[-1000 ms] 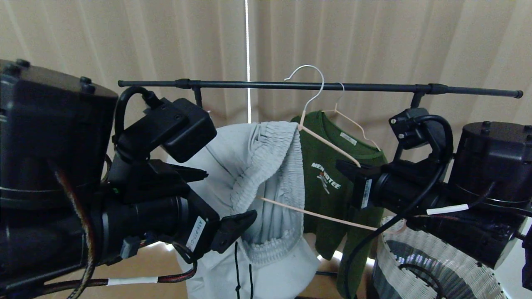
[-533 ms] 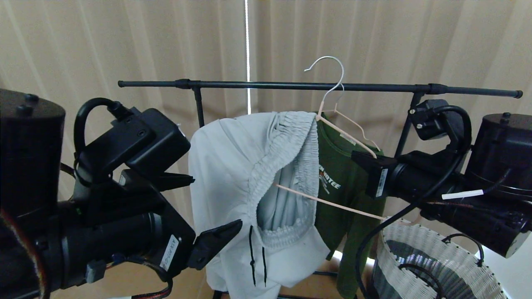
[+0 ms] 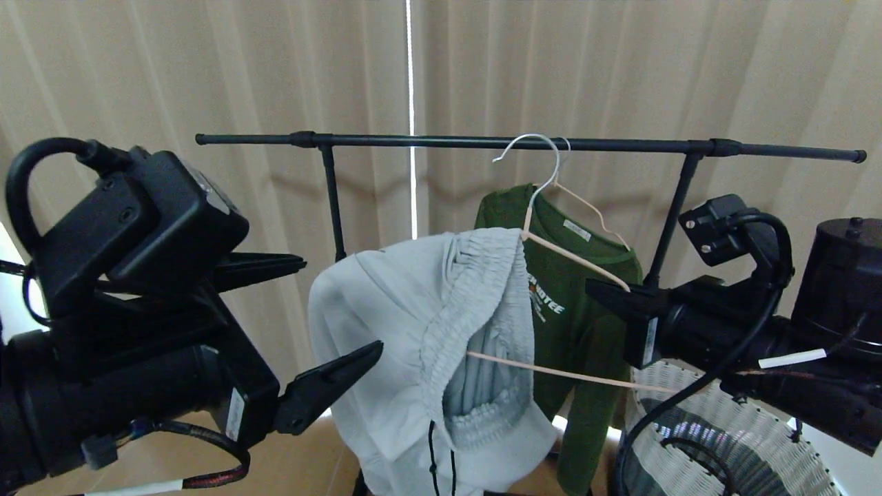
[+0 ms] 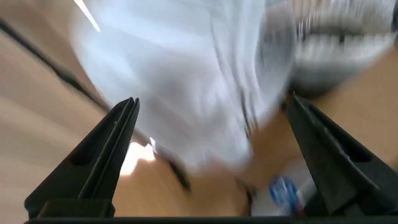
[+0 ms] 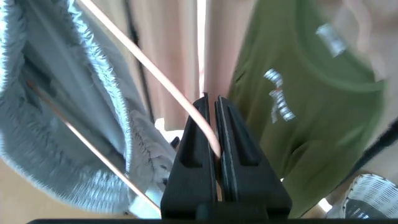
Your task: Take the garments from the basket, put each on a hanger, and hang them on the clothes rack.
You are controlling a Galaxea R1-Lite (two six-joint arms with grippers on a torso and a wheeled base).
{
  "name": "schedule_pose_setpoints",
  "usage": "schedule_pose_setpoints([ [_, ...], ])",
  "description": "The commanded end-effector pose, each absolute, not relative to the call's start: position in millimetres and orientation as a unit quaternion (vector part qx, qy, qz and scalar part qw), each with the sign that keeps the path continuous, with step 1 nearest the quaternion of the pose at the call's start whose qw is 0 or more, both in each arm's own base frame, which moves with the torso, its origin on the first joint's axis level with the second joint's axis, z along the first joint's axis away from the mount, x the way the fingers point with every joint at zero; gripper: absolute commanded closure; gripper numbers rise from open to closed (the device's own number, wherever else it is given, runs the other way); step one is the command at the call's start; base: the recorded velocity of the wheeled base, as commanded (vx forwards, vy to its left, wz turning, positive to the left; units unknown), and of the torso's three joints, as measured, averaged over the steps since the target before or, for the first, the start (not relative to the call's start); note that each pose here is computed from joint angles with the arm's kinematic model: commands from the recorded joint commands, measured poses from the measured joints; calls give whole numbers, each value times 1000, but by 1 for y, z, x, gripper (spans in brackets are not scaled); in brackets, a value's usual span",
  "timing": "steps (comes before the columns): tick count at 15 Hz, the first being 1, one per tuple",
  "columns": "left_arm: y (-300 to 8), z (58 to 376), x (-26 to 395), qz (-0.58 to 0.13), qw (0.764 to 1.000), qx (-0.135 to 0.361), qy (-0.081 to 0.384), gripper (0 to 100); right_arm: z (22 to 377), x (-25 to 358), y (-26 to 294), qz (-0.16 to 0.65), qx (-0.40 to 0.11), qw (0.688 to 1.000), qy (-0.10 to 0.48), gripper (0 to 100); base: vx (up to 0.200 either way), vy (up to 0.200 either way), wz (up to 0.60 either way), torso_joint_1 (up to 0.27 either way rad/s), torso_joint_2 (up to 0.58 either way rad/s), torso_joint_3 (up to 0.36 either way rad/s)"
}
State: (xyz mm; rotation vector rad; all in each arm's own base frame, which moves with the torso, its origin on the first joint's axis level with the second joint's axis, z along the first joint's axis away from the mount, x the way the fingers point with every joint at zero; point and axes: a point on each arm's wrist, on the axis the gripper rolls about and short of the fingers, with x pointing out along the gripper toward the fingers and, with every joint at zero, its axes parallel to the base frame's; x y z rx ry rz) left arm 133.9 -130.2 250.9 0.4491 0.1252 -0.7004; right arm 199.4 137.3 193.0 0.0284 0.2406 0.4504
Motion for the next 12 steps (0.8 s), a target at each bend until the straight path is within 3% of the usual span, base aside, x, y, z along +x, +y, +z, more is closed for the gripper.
schedule_pose_setpoints([
  [1, -118, 258, 142, -352, 899, 258, 21, 0, 191, 195, 133, 230, 11, 966, 121, 100, 0, 0, 0, 0, 0, 0],
  [3, -111, 263, 150, -361, 873, 328, -20, 0, 191, 195, 133, 237, -3, 964, 117, 100, 0, 0, 0, 0, 0, 0],
  [12, -150, 246, 190, -397, 844, 361, 2, 0, 196, 192, 141, 283, -29, 956, 79, 100, 0, 0, 0, 0, 0, 0],
])
